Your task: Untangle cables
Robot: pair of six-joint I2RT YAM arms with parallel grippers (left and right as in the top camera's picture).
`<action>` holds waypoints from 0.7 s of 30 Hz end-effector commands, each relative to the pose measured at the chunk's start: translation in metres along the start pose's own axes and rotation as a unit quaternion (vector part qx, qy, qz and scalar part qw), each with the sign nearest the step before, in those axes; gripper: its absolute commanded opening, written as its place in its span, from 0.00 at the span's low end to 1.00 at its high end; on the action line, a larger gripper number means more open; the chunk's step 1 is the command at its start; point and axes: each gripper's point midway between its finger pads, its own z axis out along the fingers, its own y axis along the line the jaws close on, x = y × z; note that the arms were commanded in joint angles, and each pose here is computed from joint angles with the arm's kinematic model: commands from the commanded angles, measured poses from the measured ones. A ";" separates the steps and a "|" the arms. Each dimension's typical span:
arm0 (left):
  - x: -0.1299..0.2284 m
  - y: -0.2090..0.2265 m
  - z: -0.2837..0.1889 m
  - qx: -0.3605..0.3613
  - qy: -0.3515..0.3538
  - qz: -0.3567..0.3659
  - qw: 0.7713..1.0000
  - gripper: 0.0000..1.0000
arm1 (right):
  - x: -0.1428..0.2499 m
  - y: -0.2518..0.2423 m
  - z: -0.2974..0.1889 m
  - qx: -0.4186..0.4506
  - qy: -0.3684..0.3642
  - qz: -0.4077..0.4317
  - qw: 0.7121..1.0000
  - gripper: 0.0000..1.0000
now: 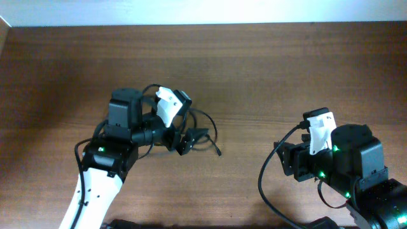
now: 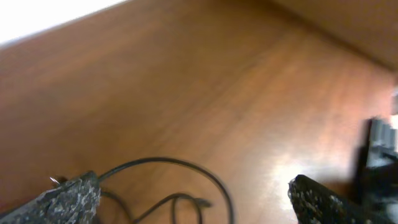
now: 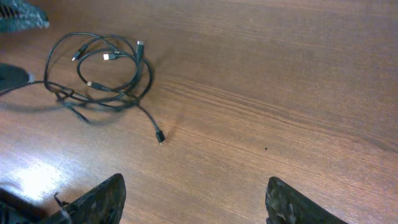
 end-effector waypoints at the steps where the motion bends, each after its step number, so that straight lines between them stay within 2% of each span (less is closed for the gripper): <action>1: 0.003 -0.028 0.001 0.062 0.011 -0.082 0.995 0.99 | -0.004 0.001 -0.005 -0.004 -0.008 -0.001 1.000 0.71; 5: 0.008 -0.030 0.002 0.059 0.022 -0.086 0.994 0.99 | -0.003 0.001 -0.005 -0.004 -0.005 -0.001 1.000 0.73; 7: 0.020 -0.012 0.003 0.002 0.047 -0.119 0.992 0.99 | 0.000 0.001 -0.004 -0.002 0.000 0.000 1.000 0.75; 8: 0.034 0.006 0.000 -0.058 0.071 -0.154 0.984 0.99 | 0.001 0.001 -0.004 -0.002 0.002 0.000 1.000 0.76; 10: 0.061 0.035 -0.012 -0.169 0.111 -0.216 0.955 0.99 | 0.001 0.001 -0.004 -0.002 0.003 0.000 1.000 0.83; 13: 0.083 0.054 -0.027 -0.254 0.136 -0.269 0.919 0.99 | 0.007 -0.001 0.003 0.002 0.027 0.002 1.000 0.95; 15: 0.087 0.062 -0.033 -0.286 0.131 -0.291 0.904 0.99 | 0.015 -0.001 0.014 0.001 0.061 0.006 0.998 0.96; 18: 0.100 0.074 -0.049 -0.354 0.127 -0.351 0.858 0.99 | 0.022 0.002 0.037 -0.010 0.112 0.013 0.994 0.96; 21: 0.112 0.081 -0.063 -0.402 0.140 -0.353 0.833 0.99 | 0.030 0.000 0.065 -0.005 0.163 0.019 0.986 0.96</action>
